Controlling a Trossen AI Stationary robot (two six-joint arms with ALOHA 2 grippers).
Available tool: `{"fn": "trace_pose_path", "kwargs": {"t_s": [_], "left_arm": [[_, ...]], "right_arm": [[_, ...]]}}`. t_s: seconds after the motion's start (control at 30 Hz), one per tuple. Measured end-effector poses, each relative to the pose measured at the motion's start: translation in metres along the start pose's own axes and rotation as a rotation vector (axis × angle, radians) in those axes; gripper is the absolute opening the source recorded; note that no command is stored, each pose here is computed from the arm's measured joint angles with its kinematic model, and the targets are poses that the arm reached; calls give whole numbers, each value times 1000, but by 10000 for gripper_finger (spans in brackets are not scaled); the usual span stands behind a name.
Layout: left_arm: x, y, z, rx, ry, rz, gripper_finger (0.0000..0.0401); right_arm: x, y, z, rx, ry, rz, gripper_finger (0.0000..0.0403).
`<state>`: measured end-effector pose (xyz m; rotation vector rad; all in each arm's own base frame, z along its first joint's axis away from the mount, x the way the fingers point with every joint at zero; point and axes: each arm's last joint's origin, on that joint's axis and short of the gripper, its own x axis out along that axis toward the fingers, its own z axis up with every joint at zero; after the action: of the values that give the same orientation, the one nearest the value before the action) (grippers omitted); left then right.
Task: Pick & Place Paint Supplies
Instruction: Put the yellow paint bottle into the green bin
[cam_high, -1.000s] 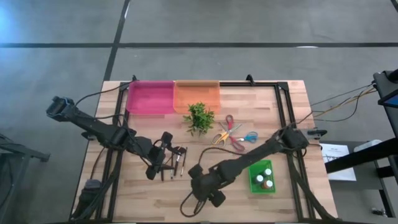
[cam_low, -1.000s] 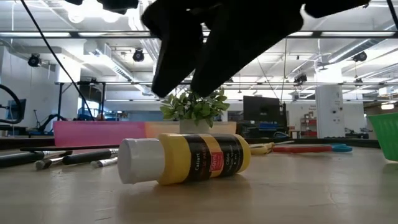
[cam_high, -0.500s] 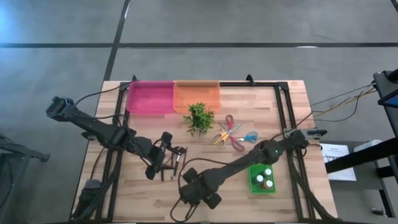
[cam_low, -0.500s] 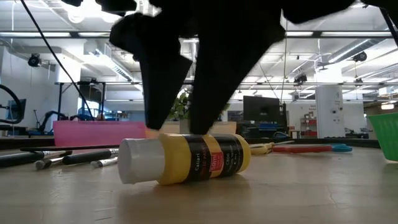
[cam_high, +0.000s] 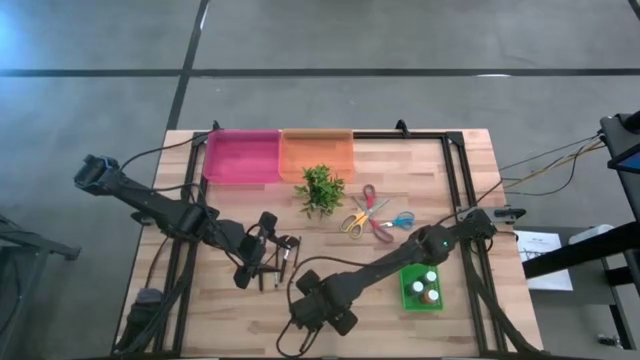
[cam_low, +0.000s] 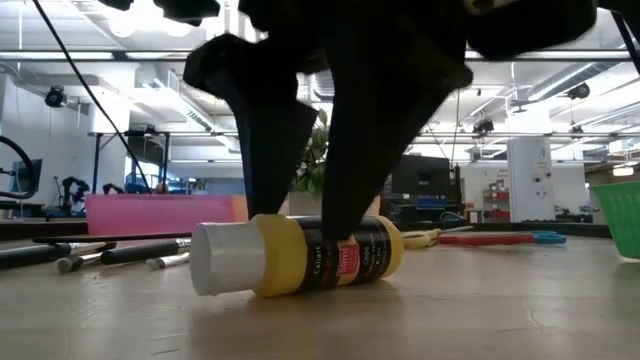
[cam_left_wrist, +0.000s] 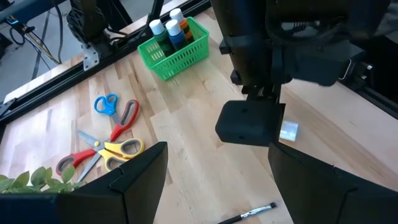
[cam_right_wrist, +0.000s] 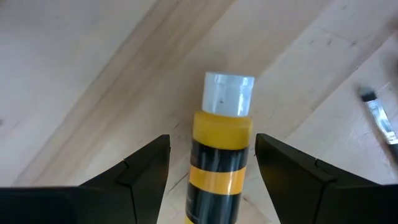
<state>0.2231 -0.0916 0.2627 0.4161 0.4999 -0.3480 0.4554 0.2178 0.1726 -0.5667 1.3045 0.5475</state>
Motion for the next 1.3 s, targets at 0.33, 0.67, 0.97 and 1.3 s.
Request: {"fn": "trace_pose_path", "kwargs": {"t_s": [0.33,0.67,0.97,1.3], "left_arm": [[0,0,0,0,-1,0,287],[0,0,0,0,-1,0,287],[0,0,0,0,-1,0,287],[0,0,0,0,1,-4,287]], "right_arm": [[13,0,-5,2,24,7,232],[16,-1,-5,-9,15,5,130],[-10,-2,-8,58,-29,1,119],[-58,8,-48,101,-342,-81,128]]}}
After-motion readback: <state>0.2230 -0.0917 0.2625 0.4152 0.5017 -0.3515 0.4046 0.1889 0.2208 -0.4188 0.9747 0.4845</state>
